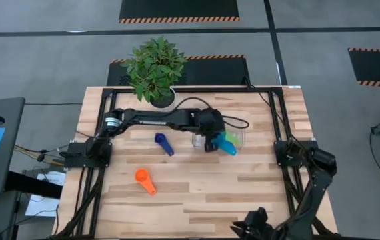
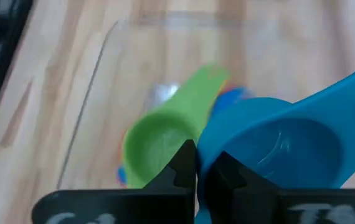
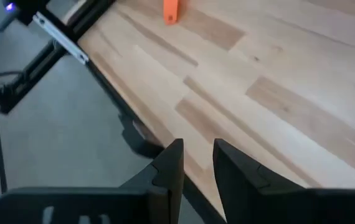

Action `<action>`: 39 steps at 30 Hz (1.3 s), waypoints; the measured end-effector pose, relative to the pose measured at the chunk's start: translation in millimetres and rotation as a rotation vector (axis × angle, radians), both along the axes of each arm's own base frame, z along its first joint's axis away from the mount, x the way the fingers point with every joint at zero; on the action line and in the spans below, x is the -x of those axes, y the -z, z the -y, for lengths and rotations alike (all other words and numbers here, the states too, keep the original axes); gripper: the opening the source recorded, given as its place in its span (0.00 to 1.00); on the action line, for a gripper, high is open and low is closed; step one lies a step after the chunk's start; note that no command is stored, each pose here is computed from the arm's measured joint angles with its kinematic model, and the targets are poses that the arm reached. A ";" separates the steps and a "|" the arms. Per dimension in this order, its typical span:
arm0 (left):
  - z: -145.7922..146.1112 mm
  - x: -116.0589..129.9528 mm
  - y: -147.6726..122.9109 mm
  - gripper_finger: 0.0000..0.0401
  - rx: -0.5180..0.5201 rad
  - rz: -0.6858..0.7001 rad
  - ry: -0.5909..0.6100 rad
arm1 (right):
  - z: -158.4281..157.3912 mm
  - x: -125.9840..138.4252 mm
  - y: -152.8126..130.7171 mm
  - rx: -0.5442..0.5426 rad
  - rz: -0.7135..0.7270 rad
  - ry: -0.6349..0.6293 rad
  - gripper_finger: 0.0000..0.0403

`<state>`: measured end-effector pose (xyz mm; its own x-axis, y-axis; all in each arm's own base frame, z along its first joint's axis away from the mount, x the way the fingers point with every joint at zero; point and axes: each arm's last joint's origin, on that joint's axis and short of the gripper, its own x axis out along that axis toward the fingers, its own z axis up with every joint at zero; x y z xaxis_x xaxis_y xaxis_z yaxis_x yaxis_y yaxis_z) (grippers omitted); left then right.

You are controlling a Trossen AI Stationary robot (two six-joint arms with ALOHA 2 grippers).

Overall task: Nest measuring cups in basket
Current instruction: Stack the light blue measuring cup on top of the green measuring cup in the transparent bin

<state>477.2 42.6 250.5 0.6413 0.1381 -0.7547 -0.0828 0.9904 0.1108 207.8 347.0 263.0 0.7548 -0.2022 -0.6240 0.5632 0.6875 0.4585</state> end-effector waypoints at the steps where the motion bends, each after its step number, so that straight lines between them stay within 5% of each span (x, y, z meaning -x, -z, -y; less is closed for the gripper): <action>1: -4.4 -1.8 6.0 0.00 -0.013 -0.013 -0.003 | 1.9 -3.3 0.0 -0.006 0.001 0.014 0.27; 7: -18.7 -4.0 13.8 0.00 -0.155 -0.047 0.018 | 14.7 -25.9 -0.4 -0.029 0.007 0.078 0.27; 16: -26.2 -6.3 12.5 0.00 -0.209 -0.016 0.032 | 23.4 -46.2 -1.5 -0.031 0.001 0.073 0.27; 33: -32.3 -13.6 27.2 0.00 -0.214 -0.010 0.029 | 18.7 -47.1 -3.2 -0.058 0.024 0.053 0.27; 39: -34.2 -15.4 33.2 0.08 -0.186 -0.010 0.034 | 17.7 -47.3 -3.6 -0.068 0.030 0.052 0.27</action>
